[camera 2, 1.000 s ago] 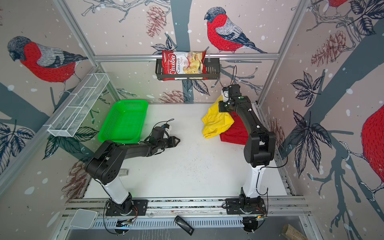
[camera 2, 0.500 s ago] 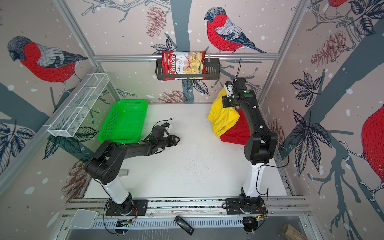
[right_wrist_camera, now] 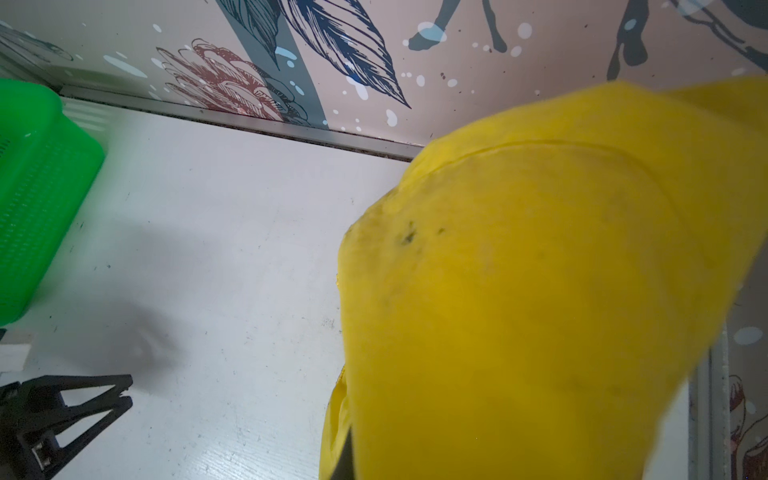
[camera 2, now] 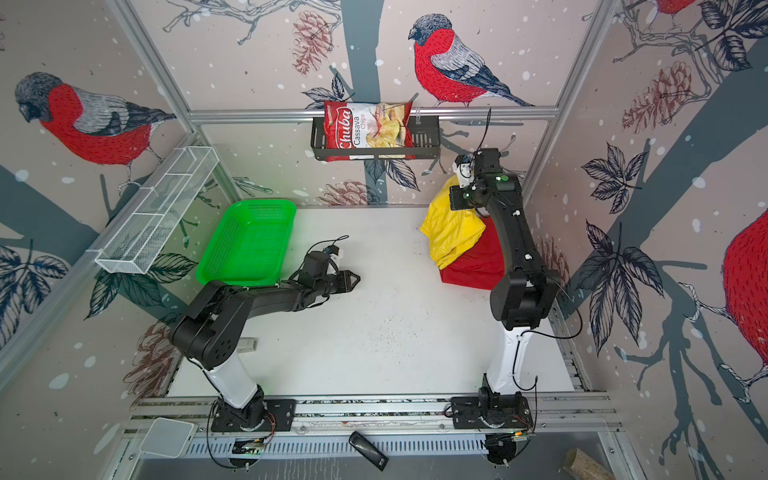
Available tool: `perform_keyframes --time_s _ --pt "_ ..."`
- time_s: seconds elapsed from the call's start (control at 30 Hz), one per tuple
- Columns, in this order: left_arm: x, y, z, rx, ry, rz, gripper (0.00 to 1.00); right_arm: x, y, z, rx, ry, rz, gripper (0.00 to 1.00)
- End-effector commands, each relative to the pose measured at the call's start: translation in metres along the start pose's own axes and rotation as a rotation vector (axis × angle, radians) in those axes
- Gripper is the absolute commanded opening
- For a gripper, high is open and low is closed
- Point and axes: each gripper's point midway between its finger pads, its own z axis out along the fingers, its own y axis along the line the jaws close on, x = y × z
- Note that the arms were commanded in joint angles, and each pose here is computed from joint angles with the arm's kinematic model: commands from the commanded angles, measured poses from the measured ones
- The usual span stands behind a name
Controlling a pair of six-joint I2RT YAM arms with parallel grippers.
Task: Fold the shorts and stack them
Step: 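Carry the yellow shorts with the right gripper onto the red shorts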
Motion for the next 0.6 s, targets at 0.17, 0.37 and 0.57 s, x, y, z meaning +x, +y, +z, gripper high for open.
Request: perform_keyframes --time_s 0.17,0.37,0.57 --pt "-0.005 -0.002 -0.001 0.003 -0.016 0.006 0.43 0.006 -0.025 0.004 0.003 0.011 0.032 0.03" --pt "-0.005 -0.001 -0.001 -0.001 -0.016 0.008 0.43 0.020 -0.053 0.014 0.004 0.044 0.083 0.03" --pt "-0.005 -0.001 0.001 -0.001 -0.014 0.008 0.43 0.039 -0.089 0.024 0.024 0.083 0.150 0.04"
